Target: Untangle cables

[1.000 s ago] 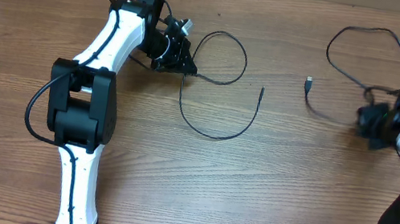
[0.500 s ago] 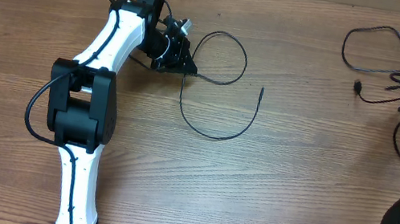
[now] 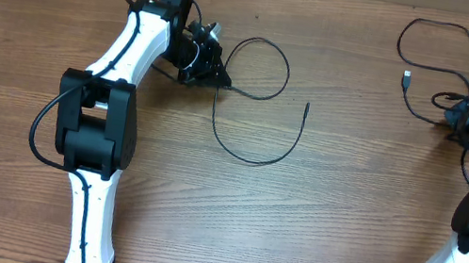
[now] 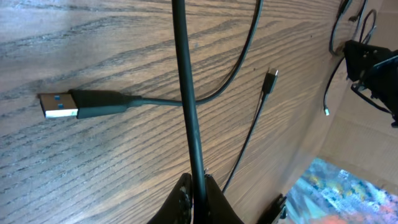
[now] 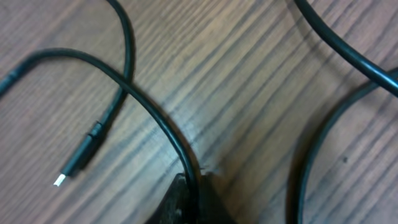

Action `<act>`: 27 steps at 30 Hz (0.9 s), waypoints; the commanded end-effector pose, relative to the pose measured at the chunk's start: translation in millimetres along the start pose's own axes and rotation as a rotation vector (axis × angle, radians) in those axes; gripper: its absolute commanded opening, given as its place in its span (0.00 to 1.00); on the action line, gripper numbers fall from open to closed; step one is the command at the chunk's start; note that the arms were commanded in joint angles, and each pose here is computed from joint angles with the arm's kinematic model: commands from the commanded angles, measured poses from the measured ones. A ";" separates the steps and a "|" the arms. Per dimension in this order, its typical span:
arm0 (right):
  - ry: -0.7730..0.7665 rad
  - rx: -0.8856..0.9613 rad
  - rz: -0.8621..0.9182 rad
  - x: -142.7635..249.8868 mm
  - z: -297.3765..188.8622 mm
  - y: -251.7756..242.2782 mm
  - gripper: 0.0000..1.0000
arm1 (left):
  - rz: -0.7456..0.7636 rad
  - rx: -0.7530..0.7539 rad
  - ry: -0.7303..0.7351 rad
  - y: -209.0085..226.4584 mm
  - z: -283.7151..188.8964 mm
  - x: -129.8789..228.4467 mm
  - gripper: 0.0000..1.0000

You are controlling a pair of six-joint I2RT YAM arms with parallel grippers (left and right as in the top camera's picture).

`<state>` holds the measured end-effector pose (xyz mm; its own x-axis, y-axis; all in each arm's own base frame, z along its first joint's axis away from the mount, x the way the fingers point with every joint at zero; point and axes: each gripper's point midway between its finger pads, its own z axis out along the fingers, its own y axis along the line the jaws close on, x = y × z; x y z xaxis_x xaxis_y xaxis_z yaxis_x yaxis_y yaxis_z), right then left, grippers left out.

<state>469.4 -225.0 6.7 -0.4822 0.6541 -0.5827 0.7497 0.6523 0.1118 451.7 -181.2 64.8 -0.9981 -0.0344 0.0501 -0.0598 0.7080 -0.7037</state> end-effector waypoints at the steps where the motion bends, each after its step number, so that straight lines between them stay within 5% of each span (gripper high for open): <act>1: -0.027 -0.042 0.001 -10.6 -0.5 9.4 0.56 | 0.000 0.010 -0.027 -15.9 -9.3 -3.7 0.07; 3: -0.036 -0.046 0.003 -13.0 -0.7 10.6 0.97 | -0.018 0.010 -0.027 -15.8 -9.3 -3.7 0.08; 4: -0.039 -0.048 0.003 -13.7 -0.7 11.0 1.00 | -0.022 0.010 -0.027 -15.9 -9.3 -3.7 0.07; 9: -0.028 -0.097 -0.002 -21.3 -10.2 22.7 1.00 | -0.021 0.011 -0.027 -16.0 -9.3 -3.7 0.08; 20: -0.115 -0.215 -0.003 -119.0 -154.7 62.6 1.00 | 0.032 0.014 -0.026 -16.7 -9.3 -3.5 0.07; 27: 0.040 -0.413 -0.084 -74.5 -235.9 103.6 1.00 | 0.092 0.028 -0.022 -19.2 -9.5 -2.6 0.06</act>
<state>478.3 -169.3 232.2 -0.4825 0.6163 -0.6224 0.5966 0.7515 0.2817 451.7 -181.3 64.9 -0.9978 -0.0384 0.0542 -0.0655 0.7075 -0.7037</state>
